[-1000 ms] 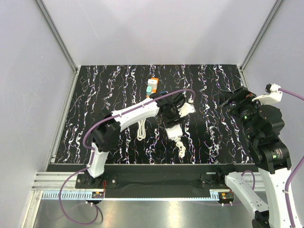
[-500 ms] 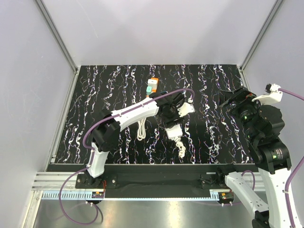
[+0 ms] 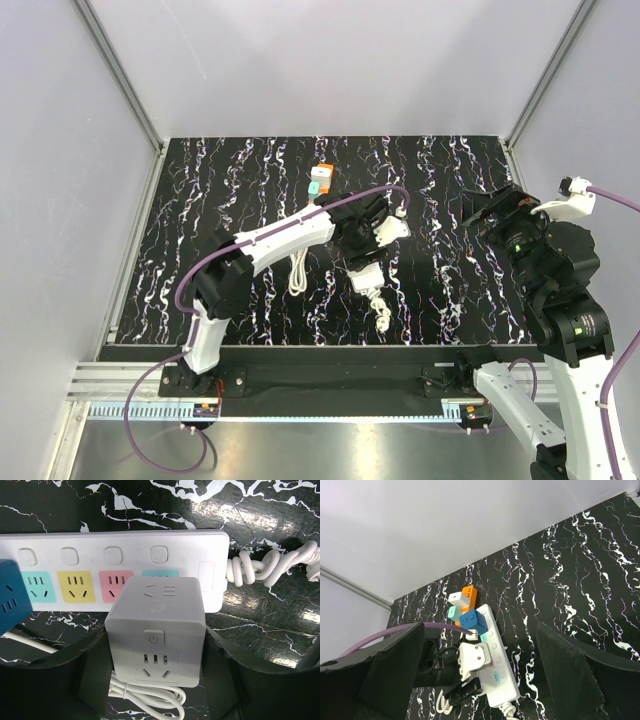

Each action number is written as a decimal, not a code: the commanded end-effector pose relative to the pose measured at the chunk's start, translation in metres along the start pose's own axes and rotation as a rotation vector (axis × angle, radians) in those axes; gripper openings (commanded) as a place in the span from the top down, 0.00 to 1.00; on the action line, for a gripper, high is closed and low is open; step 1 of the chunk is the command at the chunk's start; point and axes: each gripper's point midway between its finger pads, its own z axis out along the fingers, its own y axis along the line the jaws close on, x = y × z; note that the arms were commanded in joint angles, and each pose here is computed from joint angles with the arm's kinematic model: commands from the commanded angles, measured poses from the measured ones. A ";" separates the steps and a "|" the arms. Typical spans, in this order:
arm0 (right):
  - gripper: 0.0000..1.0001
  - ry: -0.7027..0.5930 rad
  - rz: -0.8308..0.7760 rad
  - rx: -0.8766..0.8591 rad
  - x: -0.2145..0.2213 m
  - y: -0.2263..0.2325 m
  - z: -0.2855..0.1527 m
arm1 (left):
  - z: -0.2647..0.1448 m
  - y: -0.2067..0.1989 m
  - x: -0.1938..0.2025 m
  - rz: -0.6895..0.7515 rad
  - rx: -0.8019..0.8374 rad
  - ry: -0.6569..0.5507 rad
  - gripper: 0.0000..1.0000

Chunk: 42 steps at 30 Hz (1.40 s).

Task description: Insert the plug

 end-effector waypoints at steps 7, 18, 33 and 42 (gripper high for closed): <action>0.00 -0.025 -0.008 -0.026 -0.007 0.005 -0.003 | -0.004 0.007 -0.017 0.001 -0.028 -0.027 1.00; 0.00 -0.022 -0.012 -0.019 -0.006 0.003 -0.002 | -0.002 0.005 -0.016 -0.001 -0.008 -0.015 1.00; 0.00 -0.023 -0.019 -0.017 -0.005 0.002 -0.003 | 0.013 -0.005 -0.011 -0.013 0.030 0.010 1.00; 0.00 -0.014 -0.010 -0.021 -0.002 0.003 -0.001 | 0.003 -0.010 0.005 -0.030 0.021 0.051 1.00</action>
